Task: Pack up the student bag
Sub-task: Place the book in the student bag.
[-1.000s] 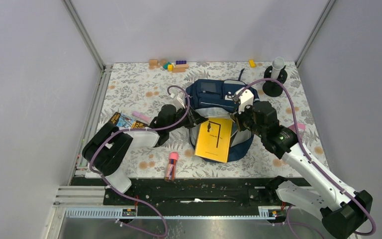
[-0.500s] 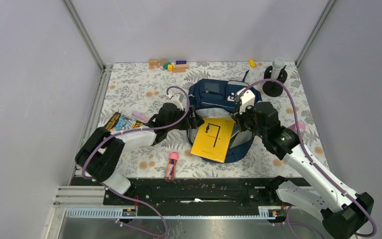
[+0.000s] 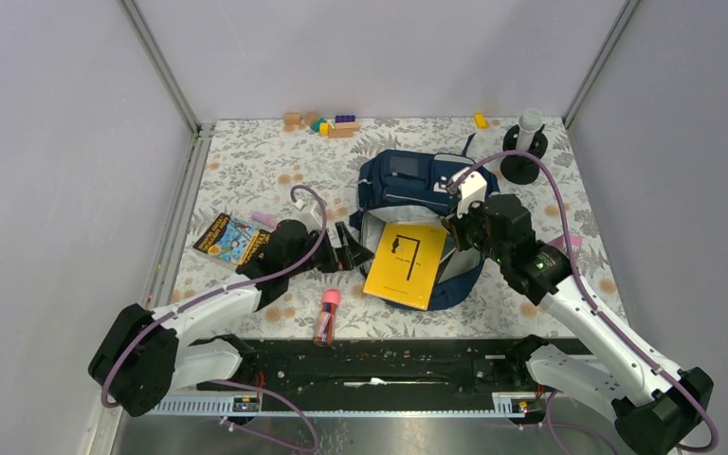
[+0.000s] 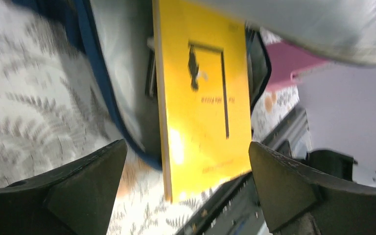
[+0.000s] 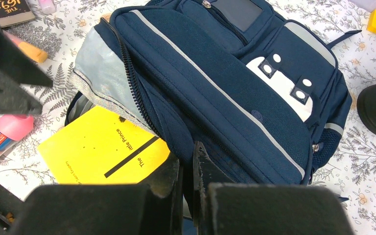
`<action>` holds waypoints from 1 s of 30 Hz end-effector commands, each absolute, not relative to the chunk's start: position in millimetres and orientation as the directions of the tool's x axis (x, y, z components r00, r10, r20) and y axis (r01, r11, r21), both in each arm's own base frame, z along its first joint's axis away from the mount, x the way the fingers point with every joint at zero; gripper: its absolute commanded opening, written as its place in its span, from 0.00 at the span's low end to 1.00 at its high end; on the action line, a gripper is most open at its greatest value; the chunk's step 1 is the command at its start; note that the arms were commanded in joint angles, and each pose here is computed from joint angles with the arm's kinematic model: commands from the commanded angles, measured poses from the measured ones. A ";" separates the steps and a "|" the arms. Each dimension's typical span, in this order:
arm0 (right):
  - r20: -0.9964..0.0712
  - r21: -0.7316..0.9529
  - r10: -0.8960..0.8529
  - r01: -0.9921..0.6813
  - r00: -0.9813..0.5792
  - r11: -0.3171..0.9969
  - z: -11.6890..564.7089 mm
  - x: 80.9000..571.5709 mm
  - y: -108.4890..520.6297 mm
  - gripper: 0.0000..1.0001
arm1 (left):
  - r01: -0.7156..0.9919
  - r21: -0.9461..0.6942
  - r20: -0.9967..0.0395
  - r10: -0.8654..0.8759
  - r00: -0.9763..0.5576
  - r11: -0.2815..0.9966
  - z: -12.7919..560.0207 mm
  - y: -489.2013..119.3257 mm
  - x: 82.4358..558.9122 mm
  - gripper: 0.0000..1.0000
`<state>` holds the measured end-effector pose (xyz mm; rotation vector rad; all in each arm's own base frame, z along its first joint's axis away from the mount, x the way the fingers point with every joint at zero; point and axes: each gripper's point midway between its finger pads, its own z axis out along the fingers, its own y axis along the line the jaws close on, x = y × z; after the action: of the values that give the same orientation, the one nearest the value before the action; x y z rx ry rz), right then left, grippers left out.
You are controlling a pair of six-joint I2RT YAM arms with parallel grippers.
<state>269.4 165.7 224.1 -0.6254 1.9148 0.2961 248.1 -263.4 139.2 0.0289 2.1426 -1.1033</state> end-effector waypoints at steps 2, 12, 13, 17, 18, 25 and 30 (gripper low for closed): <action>-0.953 -0.064 -0.208 -0.522 -0.221 0.851 264.9 273.1 164.7 0.00 | 0.297 -0.789 -0.483 -0.244 -0.841 0.537 128.5 -263.8 202.2 0.99; -0.956 -0.044 -0.186 -0.516 -0.228 0.856 267.6 271.7 164.7 0.00 | 0.233 -0.881 -0.342 -0.215 -0.915 0.412 105.9 -272.1 171.3 0.94; -0.956 -0.043 -0.185 -0.514 -0.227 0.856 268.0 271.8 164.6 0.00 | 0.234 -0.888 -0.338 -0.218 -0.916 0.395 107.5 -273.7 171.1 0.91; -0.958 -0.044 -0.181 -0.510 -0.221 0.859 271.4 270.7 162.9 0.00 | 0.244 -0.895 -0.339 -0.213 -0.916 0.374 111.2 -278.4 173.8 0.80; -0.958 -0.046 -0.181 -0.507 -0.221 0.861 271.5 271.1 162.0 0.00 | 0.245 -0.896 -0.339 -0.214 -0.916 0.369 112.0 -279.7 175.2 0.77; -0.961 -0.046 -0.176 -0.501 -0.215 0.864 275.5 271.5 161.2 0.00 | 0.200 -0.917 -0.286 -0.220 -0.933 0.344 103.1 -287.1 178.2 0.69; -0.961 -0.045 -0.175 -0.502 -0.215 0.864 276.9 272.5 161.9 0.00 | 0.203 -0.924 -0.282 -0.218 -0.934 0.325 104.5 -293.3 177.9 0.60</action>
<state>265.1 161.6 226.9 -0.6048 1.9176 0.2963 175.6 -281.4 80.2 -0.0876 2.3539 -1.5474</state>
